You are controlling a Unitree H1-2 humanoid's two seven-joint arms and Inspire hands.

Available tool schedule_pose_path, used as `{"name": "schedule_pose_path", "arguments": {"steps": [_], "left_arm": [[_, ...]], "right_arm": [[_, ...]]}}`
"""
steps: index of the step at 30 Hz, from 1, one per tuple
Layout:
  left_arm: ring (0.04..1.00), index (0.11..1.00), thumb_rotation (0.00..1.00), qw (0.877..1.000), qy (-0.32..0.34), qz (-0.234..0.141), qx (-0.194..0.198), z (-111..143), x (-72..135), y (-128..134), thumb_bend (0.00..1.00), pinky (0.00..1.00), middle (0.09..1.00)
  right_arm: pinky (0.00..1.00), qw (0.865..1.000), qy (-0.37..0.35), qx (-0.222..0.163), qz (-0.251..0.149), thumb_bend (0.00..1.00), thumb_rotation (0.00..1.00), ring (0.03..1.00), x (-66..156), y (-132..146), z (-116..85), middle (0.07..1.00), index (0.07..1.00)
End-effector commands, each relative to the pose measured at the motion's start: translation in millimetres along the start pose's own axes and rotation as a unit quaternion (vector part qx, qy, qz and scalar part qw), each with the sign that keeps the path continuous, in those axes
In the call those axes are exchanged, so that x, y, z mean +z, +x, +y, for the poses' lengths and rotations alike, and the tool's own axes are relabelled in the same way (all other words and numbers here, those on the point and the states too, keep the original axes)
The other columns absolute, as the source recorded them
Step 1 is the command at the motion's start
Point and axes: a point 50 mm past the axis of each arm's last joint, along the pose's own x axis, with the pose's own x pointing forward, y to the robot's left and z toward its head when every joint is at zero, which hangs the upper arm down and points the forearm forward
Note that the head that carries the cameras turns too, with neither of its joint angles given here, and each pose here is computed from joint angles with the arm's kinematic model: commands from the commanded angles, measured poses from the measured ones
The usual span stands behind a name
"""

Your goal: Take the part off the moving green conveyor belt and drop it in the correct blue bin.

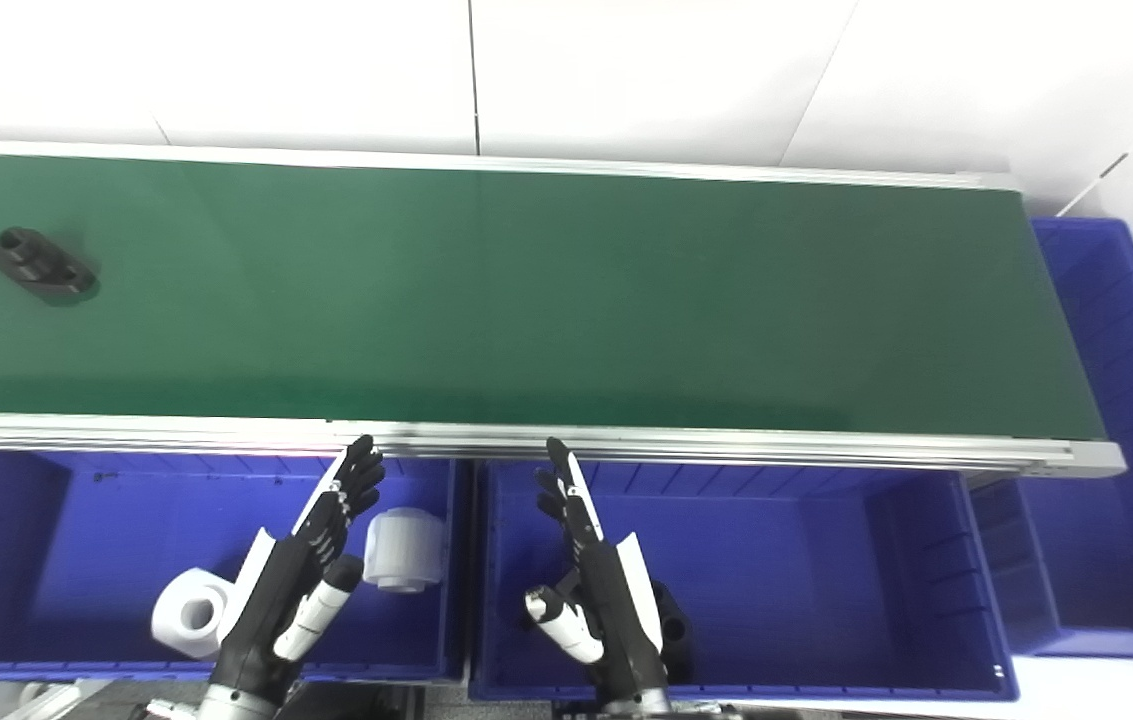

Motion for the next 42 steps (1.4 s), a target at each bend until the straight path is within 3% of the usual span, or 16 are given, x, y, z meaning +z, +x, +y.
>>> {"name": "schedule_pose_path", "arguments": {"steps": [1, 14, 42], "left_arm": [[0.947, 0.970, 0.90, 1.000, 0.001, -0.026, -0.002, -1, 6, 1, 0.68, 0.94, 0.965], [0.915, 0.942, 0.89, 1.000, -0.007, -0.008, 0.000, -11, -14, 7, 0.71, 0.88, 0.935], [0.890, 0.917, 0.89, 1.000, -0.002, -0.011, 0.004, -17, -12, 7, 0.71, 0.83, 0.908]], "right_arm": [[0.90, 1.000, 0.009, 0.009, -0.015, 0.94, 0.96, 0.950, 1, -2, 8, 1.000, 1.000], [0.90, 1.000, 0.013, 0.011, 0.015, 0.95, 0.96, 0.953, -19, -2, 1, 1.000, 1.000], [0.91, 1.000, 0.016, 0.011, 0.010, 0.96, 0.95, 0.967, -15, -5, -6, 1.000, 1.000]]}}
